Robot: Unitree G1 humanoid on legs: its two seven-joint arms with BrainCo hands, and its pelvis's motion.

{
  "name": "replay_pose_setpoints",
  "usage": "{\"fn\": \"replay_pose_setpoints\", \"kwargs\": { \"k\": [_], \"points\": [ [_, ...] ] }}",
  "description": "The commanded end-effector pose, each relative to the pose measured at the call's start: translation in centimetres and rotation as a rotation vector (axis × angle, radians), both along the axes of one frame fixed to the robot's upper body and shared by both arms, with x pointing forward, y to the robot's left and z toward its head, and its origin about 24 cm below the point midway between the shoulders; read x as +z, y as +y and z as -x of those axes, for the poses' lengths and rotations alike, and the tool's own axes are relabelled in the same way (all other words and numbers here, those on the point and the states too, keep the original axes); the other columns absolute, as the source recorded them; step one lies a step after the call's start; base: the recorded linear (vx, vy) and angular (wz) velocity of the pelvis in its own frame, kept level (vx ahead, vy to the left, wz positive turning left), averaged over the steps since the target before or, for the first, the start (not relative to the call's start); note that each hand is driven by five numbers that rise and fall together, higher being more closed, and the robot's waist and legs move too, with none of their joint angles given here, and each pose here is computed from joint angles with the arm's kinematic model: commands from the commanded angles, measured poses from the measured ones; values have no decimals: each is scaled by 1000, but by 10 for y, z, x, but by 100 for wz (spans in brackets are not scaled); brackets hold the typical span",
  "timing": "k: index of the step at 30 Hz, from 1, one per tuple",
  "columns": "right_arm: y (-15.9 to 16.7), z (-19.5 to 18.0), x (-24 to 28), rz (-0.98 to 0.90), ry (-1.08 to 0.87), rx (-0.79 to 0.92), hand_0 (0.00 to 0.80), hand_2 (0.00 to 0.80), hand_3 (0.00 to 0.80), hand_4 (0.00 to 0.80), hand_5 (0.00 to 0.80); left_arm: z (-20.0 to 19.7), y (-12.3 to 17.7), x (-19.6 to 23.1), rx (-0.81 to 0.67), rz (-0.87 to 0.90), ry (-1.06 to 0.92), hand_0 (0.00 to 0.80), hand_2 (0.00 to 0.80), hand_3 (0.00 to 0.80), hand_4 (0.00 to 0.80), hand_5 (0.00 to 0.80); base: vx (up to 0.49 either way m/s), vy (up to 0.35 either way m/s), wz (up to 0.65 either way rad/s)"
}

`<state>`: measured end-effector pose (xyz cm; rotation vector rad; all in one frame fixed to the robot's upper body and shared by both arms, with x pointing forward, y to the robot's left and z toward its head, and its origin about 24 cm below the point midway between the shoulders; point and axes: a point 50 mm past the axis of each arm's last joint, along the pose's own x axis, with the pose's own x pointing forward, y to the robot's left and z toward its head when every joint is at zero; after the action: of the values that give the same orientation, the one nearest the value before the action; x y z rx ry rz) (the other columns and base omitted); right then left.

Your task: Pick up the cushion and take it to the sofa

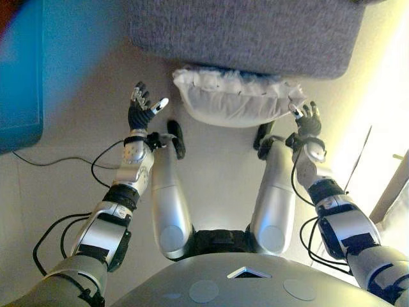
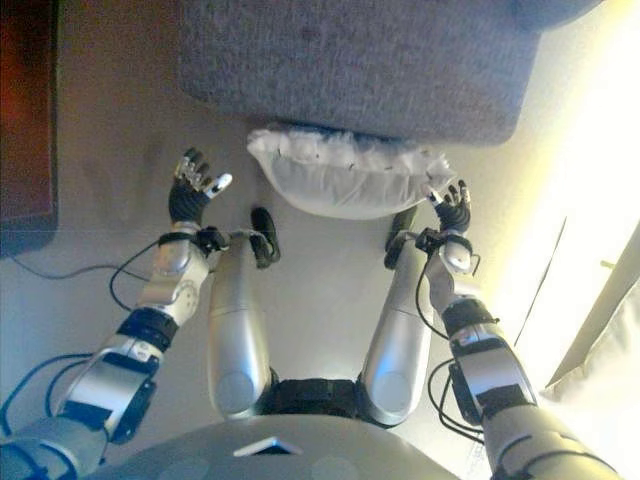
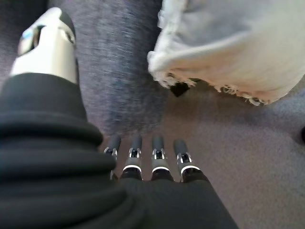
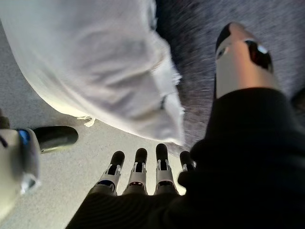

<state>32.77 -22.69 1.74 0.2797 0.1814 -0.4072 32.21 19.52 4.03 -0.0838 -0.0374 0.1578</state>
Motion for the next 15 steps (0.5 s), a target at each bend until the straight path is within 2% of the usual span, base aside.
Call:
{"fn": "replay_pose_setpoints", "kwargs": {
  "k": [1,9,15],
  "points": [
    [-14,0,10,29,-16,-29,0,0,0,0,0,-1,-3,9,-19,14,-50,0,0,0,0,0,-102,-23,0],
    [-27,-7,12,-30,27,-53,0,0,0,0,0,-11,-3,9,-66,21,18,0,0,0,0,0,-46,-6,-1],
    [-13,-20,26,-55,-29,172,0,0,0,0,0,-18,-9,11,-132,40,55,0,0,0,0,0,-1,2,-1]
  ]
}}
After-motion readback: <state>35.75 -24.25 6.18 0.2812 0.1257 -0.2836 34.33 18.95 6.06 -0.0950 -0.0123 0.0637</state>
